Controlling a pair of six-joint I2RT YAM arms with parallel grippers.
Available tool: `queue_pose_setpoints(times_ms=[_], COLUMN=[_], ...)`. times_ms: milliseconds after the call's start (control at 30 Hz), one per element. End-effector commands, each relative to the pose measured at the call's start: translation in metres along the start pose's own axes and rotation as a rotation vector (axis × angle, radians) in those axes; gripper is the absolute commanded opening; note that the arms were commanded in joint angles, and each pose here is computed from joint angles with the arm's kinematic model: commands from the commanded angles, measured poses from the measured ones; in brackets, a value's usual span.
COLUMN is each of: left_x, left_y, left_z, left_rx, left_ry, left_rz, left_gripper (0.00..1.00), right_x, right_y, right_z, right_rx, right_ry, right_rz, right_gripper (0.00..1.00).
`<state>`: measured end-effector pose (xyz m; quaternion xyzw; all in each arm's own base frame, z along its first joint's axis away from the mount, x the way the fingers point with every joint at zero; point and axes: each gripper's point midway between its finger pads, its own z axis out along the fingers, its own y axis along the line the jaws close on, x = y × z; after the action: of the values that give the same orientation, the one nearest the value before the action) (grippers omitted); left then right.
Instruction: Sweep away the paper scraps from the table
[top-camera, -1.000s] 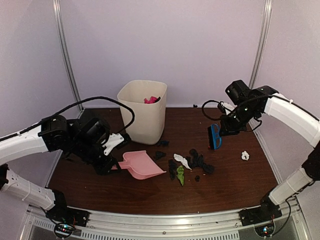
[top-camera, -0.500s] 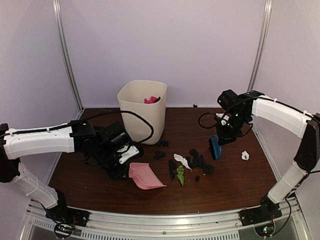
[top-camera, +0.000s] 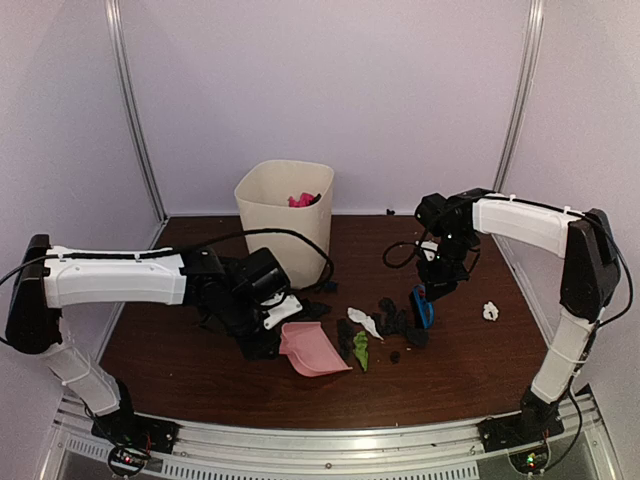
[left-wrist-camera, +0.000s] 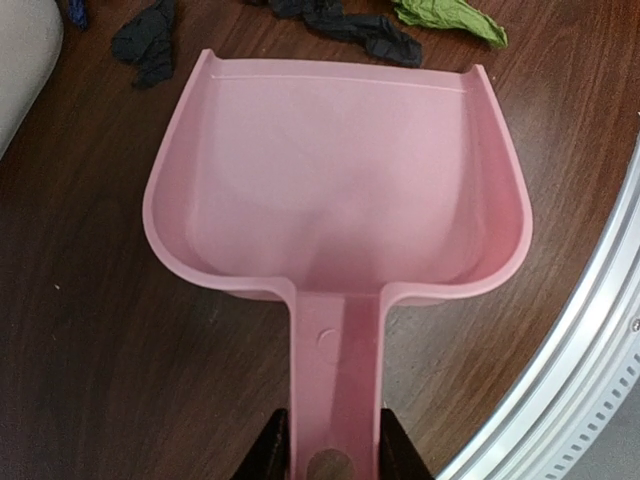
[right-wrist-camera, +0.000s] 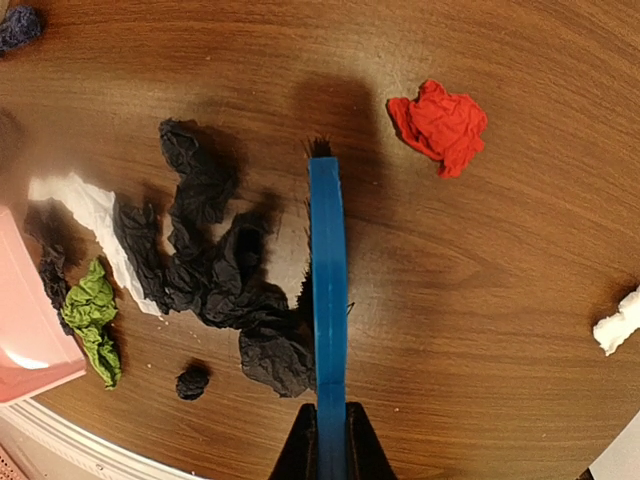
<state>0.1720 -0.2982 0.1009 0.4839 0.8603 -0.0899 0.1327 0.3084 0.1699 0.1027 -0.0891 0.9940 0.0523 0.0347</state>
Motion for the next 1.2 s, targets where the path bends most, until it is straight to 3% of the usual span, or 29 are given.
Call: queue_pose_setpoints(times_ms=[0, 633, 1167], left_x=[-0.019, -0.028, -0.040], left_y=[-0.001, 0.005, 0.008], left_z=[0.005, 0.036, 0.045], left_rx=[-0.006, -0.010, -0.002], left_ry=[-0.032, 0.014, -0.014], left_rz=[0.041, 0.064, 0.082], left_gripper=[0.00, 0.00, 0.00], right_x=[-0.012, 0.012, 0.021], right_y=[0.002, 0.067, 0.123], right_z=[0.003, 0.040, 0.031], right_rx=[0.011, -0.068, -0.246], right_ry=[-0.002, 0.131, 0.108], right_rz=[-0.034, -0.185, -0.286], right_gripper=[0.00, 0.00, 0.00])
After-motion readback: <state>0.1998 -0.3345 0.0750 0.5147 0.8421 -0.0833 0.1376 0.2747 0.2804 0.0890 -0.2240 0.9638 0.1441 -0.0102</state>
